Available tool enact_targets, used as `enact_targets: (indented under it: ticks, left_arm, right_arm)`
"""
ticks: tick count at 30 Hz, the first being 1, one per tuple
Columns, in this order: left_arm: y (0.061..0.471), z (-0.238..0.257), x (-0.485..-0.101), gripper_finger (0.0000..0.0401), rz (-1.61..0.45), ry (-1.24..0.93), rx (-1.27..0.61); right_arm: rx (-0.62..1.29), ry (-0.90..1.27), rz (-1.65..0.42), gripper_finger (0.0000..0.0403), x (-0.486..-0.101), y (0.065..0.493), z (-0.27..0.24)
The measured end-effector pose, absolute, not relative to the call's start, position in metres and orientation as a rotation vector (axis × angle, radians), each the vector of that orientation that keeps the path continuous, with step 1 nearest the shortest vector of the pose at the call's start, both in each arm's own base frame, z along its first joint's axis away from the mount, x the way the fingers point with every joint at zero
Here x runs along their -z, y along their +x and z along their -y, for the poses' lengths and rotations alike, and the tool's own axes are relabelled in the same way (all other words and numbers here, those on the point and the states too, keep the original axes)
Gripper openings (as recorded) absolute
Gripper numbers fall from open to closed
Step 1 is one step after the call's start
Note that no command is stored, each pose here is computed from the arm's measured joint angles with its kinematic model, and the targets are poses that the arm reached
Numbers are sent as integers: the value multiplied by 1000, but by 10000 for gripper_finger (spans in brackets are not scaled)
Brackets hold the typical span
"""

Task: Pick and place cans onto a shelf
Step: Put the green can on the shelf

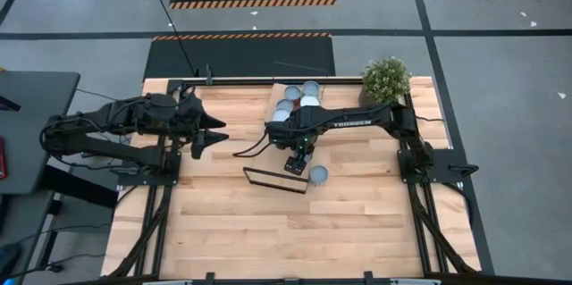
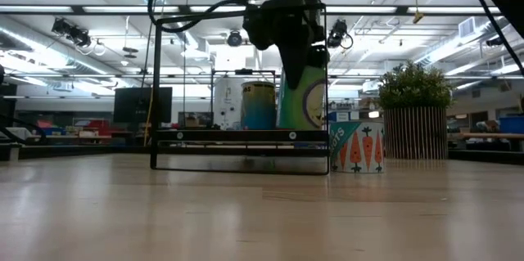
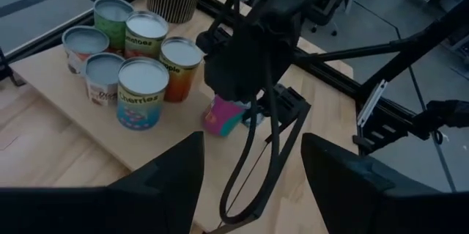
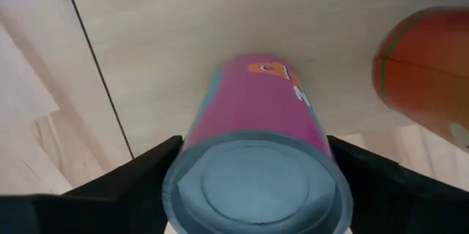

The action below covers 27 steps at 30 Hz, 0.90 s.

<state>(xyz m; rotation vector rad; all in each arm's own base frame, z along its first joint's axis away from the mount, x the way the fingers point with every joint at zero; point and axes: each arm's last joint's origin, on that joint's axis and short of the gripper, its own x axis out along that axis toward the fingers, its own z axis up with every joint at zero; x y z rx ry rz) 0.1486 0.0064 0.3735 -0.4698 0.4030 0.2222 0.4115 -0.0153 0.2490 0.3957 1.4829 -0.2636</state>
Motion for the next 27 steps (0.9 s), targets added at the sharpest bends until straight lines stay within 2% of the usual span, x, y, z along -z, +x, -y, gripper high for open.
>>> enact_targets:
  ticks: [7,27]
  left_arm:
    - [149,-6,-374,233,-402,-470,-222]
    - [149,-6,-374,233,-399,-509,-230]
  right_arm:
    - [287,337,-1468,355,-252,411,17]
    - [417,189,-1483,349,-254,405,21]
